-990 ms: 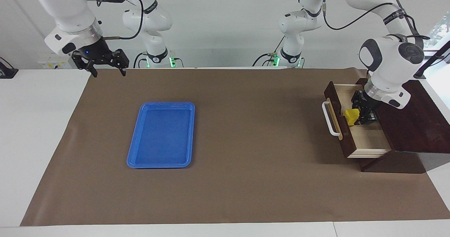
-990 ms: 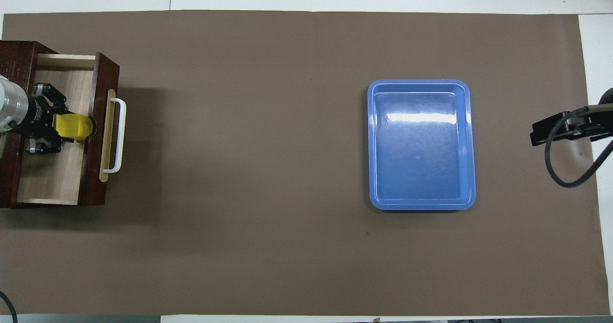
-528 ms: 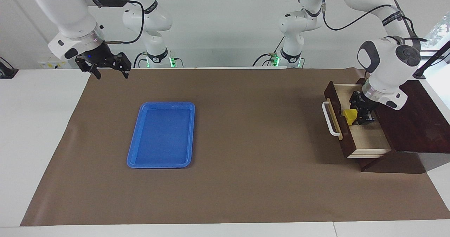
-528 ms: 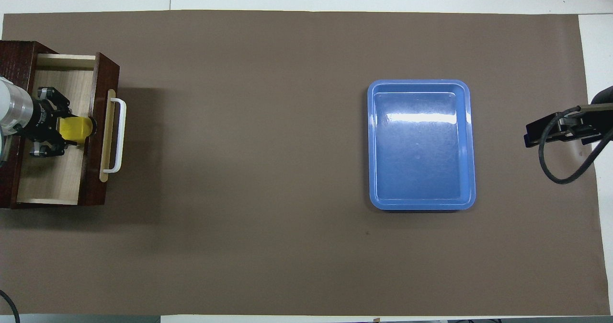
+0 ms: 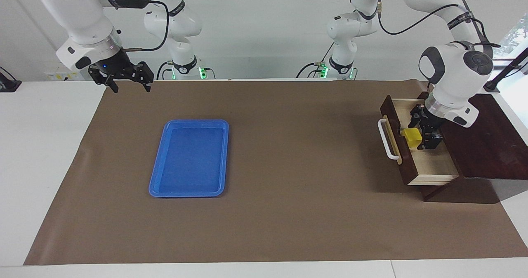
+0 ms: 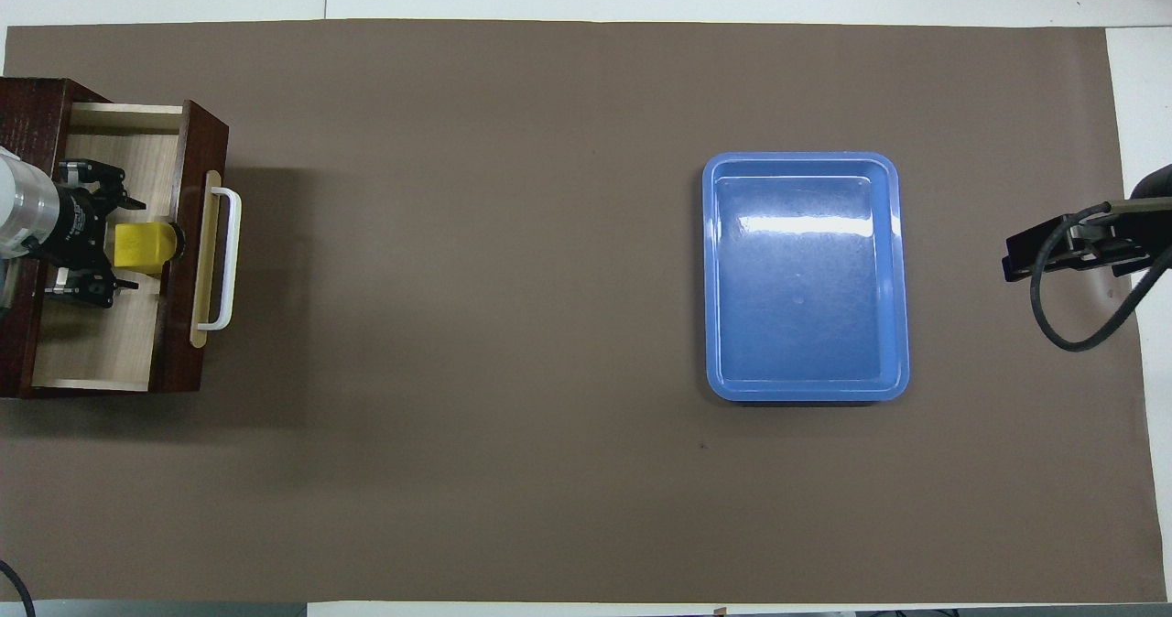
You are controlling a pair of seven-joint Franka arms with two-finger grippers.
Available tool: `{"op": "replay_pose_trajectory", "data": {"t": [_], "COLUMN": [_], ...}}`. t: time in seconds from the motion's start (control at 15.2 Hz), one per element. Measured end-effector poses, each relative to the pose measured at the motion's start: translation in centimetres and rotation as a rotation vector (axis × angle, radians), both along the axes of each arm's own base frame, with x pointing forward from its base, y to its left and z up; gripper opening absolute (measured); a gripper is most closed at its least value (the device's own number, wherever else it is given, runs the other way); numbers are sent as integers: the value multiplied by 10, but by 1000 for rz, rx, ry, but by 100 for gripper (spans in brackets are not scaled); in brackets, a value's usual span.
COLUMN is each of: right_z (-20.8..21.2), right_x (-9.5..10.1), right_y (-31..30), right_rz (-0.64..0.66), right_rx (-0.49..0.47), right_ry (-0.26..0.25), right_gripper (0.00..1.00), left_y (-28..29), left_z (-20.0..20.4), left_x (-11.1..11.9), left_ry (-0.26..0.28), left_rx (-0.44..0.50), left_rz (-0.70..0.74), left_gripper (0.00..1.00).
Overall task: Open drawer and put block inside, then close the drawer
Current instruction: 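Push the drawer shut with the left gripper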
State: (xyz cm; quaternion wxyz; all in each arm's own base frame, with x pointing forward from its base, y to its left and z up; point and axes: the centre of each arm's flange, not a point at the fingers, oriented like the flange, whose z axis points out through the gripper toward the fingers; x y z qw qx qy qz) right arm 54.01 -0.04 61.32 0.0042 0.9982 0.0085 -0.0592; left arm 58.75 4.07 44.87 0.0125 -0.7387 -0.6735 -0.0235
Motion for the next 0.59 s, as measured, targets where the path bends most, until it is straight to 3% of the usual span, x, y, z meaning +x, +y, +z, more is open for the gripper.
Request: {"op": "replay_pose_trajectory", "data": {"t": [0.33, 0.59], "right_z": [0, 0], "right_x": [0, 0], "right_y": [0, 0], "right_rz": [-1, -1], "right_rx": [0, 0], "right_ry": [0, 0], "right_gripper": [100, 100], "left_y": [-51, -132], "left_z": [81, 85], "left_x": [1, -10], "left_ry": [24, 37], "left_rx": [-21, -19], "left_rz": [-65, -127], "left_gripper": [100, 100]}}
